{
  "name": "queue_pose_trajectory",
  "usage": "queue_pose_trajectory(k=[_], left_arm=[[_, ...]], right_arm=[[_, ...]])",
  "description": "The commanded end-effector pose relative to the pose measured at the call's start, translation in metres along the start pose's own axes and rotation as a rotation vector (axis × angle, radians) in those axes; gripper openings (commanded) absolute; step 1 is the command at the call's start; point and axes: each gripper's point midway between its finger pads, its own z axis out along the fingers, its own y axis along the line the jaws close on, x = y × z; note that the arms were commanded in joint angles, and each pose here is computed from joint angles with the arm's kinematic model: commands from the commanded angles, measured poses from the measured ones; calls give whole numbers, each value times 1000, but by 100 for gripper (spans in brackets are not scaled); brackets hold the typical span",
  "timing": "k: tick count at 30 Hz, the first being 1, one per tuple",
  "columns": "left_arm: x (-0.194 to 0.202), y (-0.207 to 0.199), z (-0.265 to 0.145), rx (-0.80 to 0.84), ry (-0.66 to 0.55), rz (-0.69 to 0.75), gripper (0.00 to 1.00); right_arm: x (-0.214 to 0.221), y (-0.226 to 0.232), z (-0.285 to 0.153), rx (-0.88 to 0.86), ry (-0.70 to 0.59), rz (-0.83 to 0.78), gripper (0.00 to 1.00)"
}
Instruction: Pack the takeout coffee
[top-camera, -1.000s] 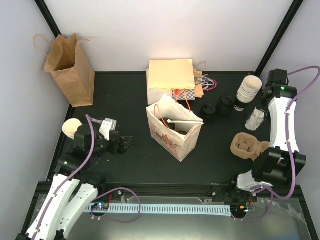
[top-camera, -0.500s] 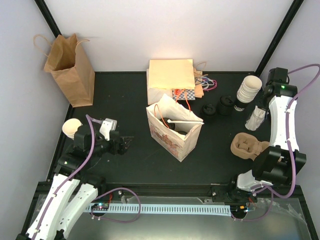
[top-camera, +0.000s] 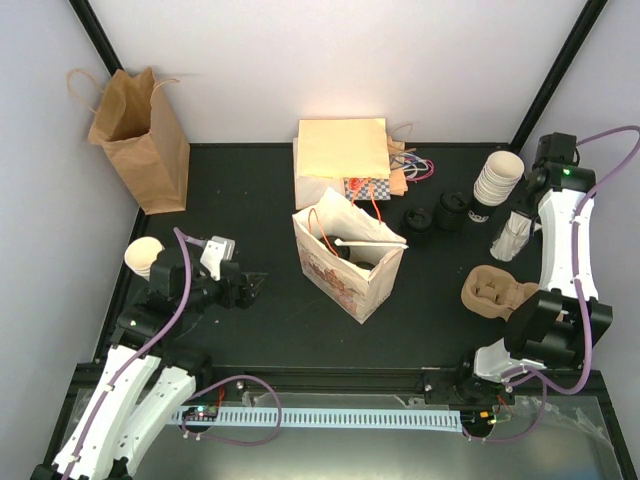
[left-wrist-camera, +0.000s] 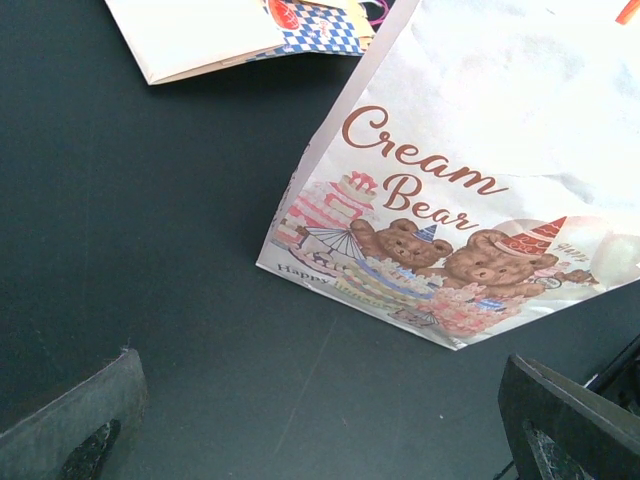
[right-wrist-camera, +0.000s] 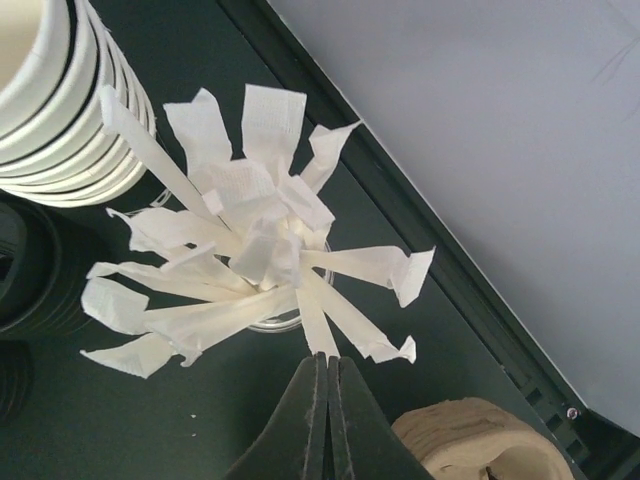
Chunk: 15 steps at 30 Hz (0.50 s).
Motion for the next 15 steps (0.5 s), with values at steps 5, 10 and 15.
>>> queue_pose_trajectory(k=[5, 10, 15], left_arm=[[-6, -7, -1, 30, -17, 32, 99], [-5, -7, -1, 30, -15, 32, 99], [-5, -6, 1, 29, -10, 30, 99]], right_arm=[[-10, 1, -22, -44, -36, 19, 1], [-15, 0, -46, -81, -47, 37, 1], [-16, -1, -75, -107, -47, 73, 1]])
